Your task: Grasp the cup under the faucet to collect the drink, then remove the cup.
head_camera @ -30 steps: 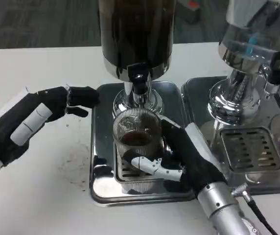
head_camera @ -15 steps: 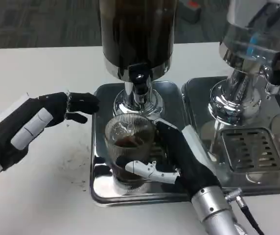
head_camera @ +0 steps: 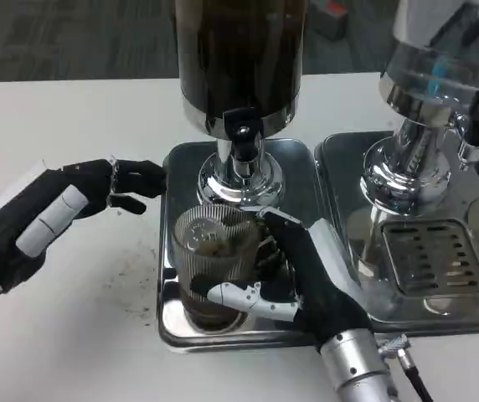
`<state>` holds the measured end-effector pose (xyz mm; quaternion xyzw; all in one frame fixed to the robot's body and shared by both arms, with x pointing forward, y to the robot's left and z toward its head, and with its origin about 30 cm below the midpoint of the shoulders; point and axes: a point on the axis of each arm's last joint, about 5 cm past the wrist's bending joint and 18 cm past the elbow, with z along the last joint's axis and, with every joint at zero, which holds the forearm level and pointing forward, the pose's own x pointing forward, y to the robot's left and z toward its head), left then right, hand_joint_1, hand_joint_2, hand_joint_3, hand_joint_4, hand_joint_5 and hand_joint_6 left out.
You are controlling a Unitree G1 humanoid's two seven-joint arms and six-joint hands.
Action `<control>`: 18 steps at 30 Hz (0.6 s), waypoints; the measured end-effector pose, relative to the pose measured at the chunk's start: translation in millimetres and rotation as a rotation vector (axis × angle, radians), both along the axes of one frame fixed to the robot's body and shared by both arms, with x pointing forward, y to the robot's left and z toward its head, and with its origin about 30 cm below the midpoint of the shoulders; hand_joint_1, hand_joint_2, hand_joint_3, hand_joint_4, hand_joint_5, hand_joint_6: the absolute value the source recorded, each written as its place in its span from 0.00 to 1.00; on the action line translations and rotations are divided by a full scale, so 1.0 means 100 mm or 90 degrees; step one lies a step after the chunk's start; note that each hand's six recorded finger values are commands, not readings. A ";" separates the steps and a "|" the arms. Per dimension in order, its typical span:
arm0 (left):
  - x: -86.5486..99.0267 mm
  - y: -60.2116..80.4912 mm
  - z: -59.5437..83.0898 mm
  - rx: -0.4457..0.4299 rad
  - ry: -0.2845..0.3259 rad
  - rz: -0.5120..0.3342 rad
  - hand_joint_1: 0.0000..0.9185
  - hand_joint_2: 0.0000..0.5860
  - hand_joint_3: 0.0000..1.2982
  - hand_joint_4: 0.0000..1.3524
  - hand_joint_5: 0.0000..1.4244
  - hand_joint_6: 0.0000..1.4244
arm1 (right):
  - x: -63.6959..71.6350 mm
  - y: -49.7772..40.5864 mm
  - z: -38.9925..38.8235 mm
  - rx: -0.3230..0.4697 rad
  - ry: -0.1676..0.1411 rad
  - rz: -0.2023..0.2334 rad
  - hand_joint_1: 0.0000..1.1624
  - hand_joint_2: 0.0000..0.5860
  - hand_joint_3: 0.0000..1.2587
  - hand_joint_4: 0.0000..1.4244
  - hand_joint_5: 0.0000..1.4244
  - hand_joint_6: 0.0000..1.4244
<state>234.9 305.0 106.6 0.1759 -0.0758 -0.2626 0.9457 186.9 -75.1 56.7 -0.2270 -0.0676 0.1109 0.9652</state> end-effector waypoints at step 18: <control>-0.01 0.01 -0.02 0.000 0.010 0.004 0.00 0.18 0.31 0.28 0.22 0.29 | -0.08 -0.010 -0.070 0.007 -0.021 -0.036 0.63 0.35 0.44 0.45 0.56 0.75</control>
